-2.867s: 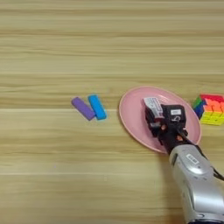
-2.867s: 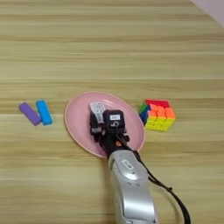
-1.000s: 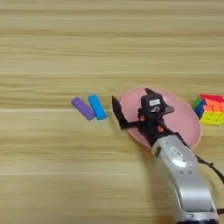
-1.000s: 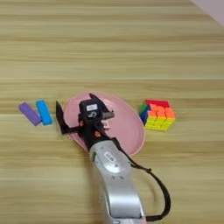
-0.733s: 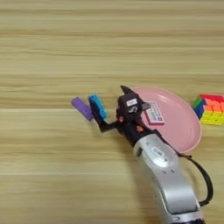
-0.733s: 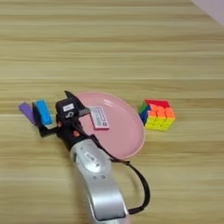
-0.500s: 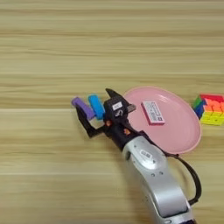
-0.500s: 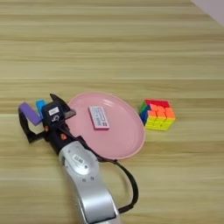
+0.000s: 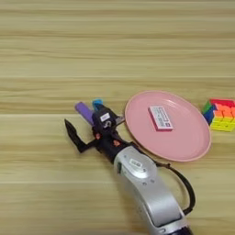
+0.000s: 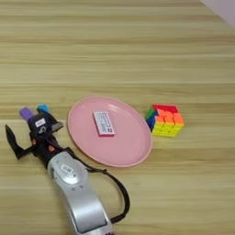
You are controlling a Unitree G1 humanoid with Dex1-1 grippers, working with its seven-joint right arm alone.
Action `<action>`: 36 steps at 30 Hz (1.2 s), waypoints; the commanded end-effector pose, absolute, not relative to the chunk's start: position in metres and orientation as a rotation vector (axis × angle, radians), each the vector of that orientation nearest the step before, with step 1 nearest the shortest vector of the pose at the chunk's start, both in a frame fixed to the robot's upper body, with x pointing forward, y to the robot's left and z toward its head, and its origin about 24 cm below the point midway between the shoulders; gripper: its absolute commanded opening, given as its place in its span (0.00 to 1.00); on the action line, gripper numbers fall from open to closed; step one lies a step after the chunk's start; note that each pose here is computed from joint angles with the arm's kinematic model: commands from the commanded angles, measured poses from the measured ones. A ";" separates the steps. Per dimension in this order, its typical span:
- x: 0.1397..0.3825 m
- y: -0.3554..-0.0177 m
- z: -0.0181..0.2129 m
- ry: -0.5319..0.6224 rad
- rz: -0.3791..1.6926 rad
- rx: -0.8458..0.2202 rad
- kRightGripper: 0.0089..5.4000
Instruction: Move the objects on the table
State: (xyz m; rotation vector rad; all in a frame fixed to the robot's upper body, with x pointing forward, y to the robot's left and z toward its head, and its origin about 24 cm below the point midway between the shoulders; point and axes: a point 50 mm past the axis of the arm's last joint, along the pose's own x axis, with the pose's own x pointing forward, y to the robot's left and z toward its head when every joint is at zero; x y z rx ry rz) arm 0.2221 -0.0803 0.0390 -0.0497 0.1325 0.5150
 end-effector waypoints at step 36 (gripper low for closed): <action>0.229 -0.069 0.034 0.206 0.576 0.113 0.99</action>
